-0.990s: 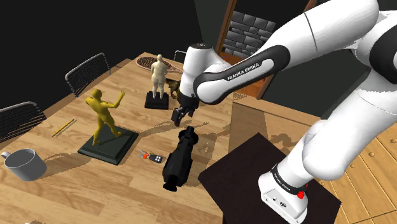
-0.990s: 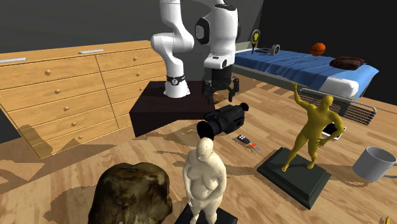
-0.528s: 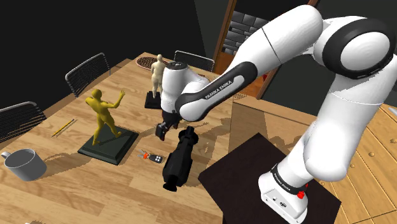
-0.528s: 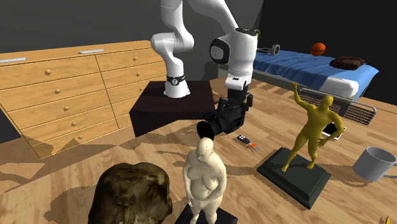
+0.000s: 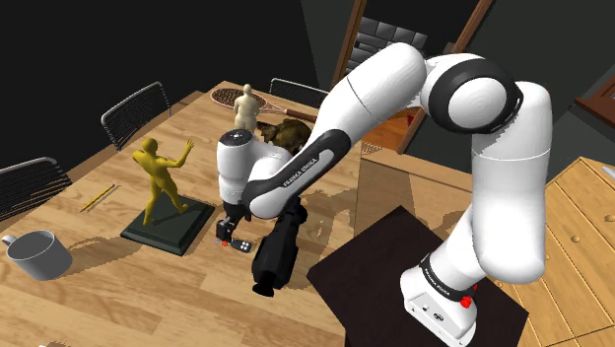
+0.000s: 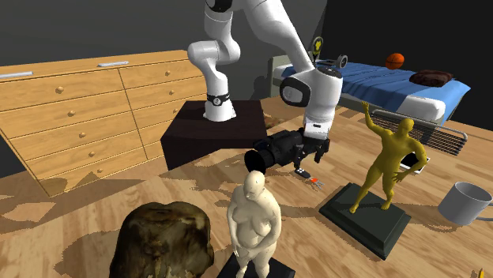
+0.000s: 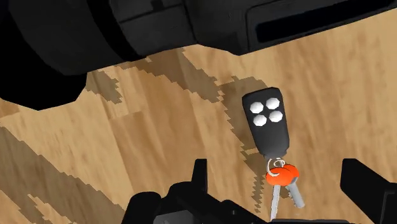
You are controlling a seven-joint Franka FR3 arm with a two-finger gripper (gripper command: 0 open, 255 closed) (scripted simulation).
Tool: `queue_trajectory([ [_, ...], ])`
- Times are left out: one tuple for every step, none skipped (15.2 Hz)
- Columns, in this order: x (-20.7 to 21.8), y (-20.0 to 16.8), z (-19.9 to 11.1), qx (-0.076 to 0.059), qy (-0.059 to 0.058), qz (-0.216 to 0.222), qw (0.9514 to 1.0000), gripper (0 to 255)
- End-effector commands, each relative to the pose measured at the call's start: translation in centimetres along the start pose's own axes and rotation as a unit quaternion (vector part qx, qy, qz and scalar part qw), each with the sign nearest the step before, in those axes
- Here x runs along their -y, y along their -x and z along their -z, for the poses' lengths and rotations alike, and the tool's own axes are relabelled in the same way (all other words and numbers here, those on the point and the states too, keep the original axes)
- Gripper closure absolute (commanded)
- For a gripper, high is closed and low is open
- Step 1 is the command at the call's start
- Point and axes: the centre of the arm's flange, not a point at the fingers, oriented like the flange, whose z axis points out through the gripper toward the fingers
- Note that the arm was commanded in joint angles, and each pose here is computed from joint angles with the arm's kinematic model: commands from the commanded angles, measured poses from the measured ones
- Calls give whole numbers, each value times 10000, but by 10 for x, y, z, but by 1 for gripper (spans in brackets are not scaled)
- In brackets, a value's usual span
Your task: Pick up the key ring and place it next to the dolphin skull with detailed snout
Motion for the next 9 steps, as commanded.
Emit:
queue_trajectory([
  [13, -7, -15, 24, 20, 87, 10000, 0],
  [13, -7, -20, 24, 20, 87, 10000, 0],
  [13, -7, -26, 24, 20, 87, 10000, 0],
  [13, -7, -31, 24, 20, 87, 10000, 0],
  [13, -7, -36, 24, 20, 87, 10000, 0],
  [13, -7, -42, 24, 20, 87, 10000, 0],
  [13, -7, -47, 24, 20, 87, 10000, 0],
  [13, -7, -52, 24, 20, 87, 10000, 0],
  [13, -7, -55, 24, 20, 87, 10000, 0],
])
